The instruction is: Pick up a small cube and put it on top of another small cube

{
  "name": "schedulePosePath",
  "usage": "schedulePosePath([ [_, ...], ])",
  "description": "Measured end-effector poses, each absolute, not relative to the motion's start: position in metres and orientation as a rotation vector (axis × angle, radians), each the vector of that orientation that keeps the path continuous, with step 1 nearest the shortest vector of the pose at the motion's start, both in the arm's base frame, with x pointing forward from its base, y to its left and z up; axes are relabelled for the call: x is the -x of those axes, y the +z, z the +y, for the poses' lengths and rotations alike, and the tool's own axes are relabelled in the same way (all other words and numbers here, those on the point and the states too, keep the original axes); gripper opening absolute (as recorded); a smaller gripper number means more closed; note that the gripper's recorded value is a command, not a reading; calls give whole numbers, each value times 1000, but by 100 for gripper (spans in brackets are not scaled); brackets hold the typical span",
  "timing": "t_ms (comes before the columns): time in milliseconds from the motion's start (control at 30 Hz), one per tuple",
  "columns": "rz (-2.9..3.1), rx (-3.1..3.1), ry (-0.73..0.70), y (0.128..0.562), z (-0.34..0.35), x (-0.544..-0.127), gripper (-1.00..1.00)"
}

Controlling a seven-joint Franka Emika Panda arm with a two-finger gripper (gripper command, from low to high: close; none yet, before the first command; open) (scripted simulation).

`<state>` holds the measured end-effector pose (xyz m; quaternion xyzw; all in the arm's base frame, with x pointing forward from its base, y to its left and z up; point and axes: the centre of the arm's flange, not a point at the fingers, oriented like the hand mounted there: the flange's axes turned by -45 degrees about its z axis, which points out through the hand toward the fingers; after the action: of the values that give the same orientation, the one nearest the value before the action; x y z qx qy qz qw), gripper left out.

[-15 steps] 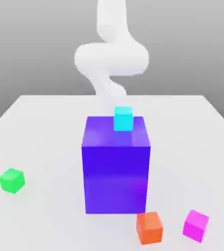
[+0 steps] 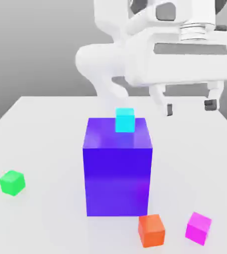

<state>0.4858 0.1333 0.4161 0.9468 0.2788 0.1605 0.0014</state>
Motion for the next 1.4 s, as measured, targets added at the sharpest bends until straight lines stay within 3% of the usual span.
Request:
schedulePosePath([
  [367, 1419, -2801, 40, 210, 207, -446, 0],
  [533, 1462, -2781, 1, 140, 212, -440, 0],
  [567, 1463, -2781, 0, 131, 211, -440, -100],
  [800, 1463, -2780, -1, 131, 211, -439, -100],
  [967, 1439, -2790, -1, 186, 206, -441, -100],
  [1200, 607, -3033, 4, 214, 36, -465, -100],
  [1400, -218, -3075, 8, 231, -117, -430, -100],
])
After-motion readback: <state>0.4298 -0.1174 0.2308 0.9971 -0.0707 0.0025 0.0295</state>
